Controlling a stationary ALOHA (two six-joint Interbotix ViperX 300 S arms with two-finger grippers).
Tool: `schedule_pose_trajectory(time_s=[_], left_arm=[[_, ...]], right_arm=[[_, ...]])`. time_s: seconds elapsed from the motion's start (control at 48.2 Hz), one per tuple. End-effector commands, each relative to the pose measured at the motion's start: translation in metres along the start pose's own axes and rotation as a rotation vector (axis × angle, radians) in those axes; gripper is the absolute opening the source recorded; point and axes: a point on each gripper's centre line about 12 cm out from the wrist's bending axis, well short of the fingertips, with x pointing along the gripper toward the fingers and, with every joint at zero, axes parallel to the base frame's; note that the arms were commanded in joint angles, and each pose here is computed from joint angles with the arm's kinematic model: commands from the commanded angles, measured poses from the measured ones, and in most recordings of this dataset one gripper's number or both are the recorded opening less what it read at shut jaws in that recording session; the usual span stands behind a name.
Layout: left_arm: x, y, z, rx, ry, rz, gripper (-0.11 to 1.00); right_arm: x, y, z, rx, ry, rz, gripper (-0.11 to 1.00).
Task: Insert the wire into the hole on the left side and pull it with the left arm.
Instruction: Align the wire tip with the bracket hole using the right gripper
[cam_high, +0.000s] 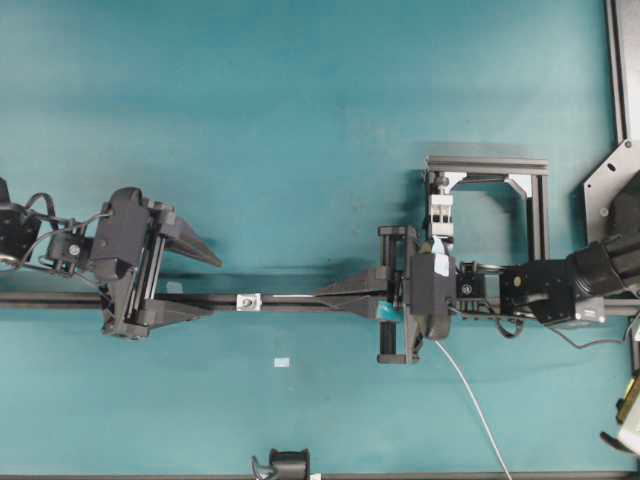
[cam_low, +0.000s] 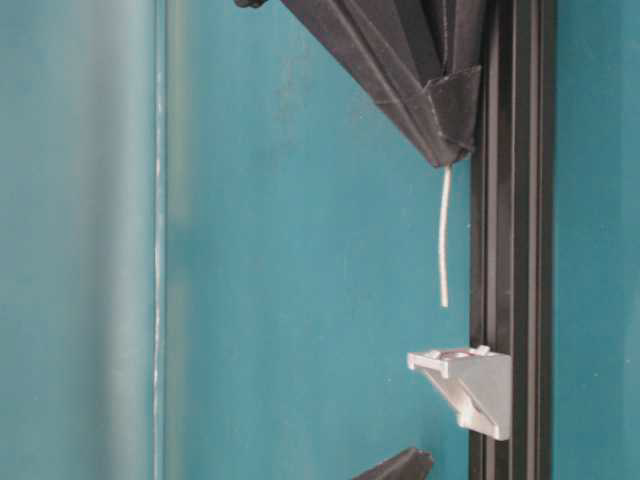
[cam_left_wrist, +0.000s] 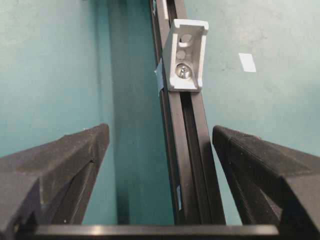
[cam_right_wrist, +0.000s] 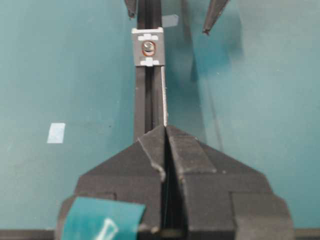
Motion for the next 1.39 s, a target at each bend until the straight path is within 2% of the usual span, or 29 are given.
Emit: schedule_pose_trajectory(time_s=[0.0,0.747,1.37], left_arm=[[0.000,-0.003,0.006,0.006,-0.023,-0.012,0.67],[0.001,-0.004,0.008,0.009,-0.028,-0.014,0.66],[0.001,-0.003,0.008,0.009,-0.029,-0.013,0.66]], right_arm=[[0.001,0.008,0.008,0.009,-0.032,0.020,0.01],[0.001,0.010,0.003,0.000,-0.018,0.026,0.01],[0.011,0.011,-0.001,0.000,-0.051,0.015,0.01]])
